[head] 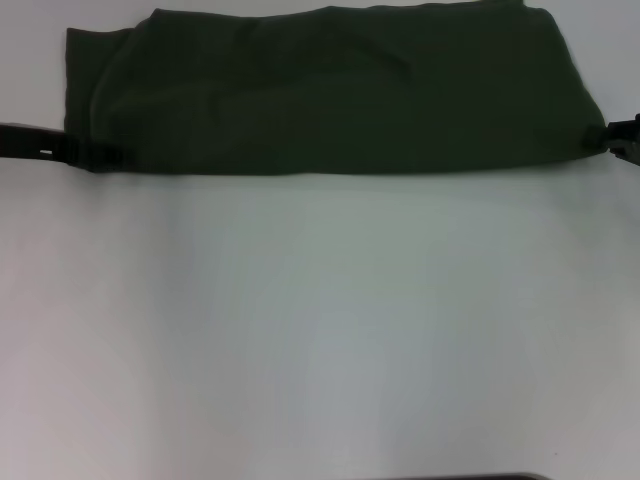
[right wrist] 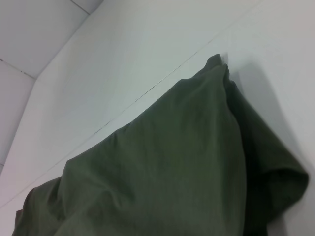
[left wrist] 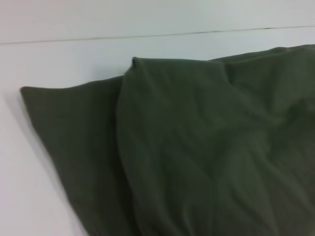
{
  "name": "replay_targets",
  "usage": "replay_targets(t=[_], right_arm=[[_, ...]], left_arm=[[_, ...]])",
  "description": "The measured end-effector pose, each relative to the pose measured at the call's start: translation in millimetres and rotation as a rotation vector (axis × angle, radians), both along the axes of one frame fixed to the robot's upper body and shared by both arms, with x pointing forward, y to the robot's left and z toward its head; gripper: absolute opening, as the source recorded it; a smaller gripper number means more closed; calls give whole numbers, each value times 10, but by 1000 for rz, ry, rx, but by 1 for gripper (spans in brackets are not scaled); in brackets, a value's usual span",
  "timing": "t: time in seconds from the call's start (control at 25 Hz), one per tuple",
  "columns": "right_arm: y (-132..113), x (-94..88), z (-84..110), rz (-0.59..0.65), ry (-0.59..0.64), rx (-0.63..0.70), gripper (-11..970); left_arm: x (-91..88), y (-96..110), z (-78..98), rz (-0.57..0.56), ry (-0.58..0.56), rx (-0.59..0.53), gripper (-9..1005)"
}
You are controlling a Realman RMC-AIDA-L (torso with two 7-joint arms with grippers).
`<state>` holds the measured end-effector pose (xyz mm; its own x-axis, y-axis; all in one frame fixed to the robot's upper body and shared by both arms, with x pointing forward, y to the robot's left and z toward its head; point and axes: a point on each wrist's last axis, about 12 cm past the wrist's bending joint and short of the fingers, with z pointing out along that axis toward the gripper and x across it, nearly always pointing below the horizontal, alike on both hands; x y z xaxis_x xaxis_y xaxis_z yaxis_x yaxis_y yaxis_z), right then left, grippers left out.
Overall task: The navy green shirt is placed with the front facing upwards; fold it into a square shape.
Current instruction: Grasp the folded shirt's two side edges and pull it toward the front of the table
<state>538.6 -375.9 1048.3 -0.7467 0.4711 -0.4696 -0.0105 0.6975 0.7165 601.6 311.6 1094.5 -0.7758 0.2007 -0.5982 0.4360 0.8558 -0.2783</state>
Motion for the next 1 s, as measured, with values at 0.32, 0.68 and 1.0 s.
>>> replay_targets(t=[0.32, 0.68, 1.0], right_arm=[[2, 6, 3, 1, -1, 0, 15], [-7, 12, 12, 0, -2, -2, 15], [-6, 15, 12, 0, -2, -2, 15]], left_arm=[[-1, 39, -32, 14, 5, 35, 832], [-21, -7, -30, -20, 25, 24, 823], [19, -25, -5, -23, 10, 36, 815]])
